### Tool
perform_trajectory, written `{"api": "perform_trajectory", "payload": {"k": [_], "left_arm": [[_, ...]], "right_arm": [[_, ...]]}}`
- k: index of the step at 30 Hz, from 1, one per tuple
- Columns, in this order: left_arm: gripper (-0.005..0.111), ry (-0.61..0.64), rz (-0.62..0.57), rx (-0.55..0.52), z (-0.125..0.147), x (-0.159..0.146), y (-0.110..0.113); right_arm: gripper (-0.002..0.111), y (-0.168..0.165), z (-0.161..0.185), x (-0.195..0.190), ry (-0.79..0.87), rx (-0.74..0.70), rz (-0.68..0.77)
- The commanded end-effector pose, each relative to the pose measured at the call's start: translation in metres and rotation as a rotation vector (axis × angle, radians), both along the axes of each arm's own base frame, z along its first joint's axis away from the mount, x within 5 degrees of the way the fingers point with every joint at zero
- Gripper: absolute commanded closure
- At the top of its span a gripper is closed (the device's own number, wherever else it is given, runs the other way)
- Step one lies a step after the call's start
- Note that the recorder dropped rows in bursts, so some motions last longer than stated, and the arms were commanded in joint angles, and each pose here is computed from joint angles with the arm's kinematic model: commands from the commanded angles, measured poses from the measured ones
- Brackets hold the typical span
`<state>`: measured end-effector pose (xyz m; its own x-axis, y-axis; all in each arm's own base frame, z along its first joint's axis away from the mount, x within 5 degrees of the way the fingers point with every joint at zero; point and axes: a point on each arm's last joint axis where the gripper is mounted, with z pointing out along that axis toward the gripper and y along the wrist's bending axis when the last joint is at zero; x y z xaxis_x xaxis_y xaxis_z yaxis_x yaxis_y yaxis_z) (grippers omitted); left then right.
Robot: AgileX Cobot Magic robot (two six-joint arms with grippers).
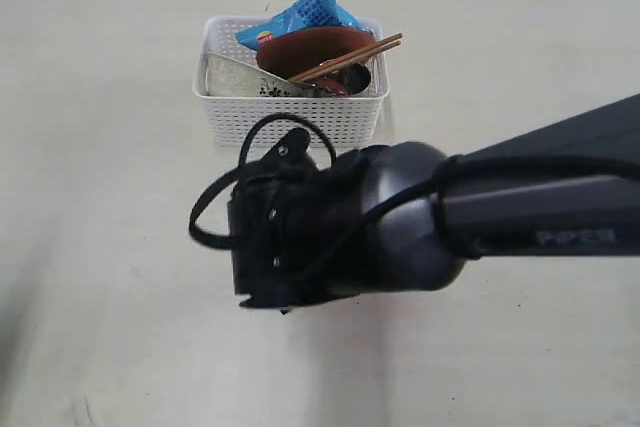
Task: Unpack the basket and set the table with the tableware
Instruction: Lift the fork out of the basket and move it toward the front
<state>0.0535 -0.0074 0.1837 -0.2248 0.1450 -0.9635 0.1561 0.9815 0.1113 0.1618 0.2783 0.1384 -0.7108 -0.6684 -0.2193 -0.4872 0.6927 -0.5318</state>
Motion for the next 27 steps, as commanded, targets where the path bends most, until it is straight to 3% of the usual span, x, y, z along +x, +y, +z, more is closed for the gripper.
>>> {"api": "perform_trajectory", "payload": {"k": [1, 15, 27], "left_arm": [[0.107, -0.014, -0.004, 0.004, 0.001, 0.0, 0.0], [0.107, -0.014, -0.004, 0.004, 0.001, 0.0, 0.0], [0.107, -0.014, -0.004, 0.004, 0.001, 0.0, 0.0]], "right_arm": [[0.109, 0.007, -0.003, -0.008, -0.076, -0.103, 0.078], [0.108, 0.016, -0.027, -0.015, -0.027, -0.162, 0.128], [0.108, 0.026, -0.022, -0.015, 0.019, -0.157, 0.165]]}}
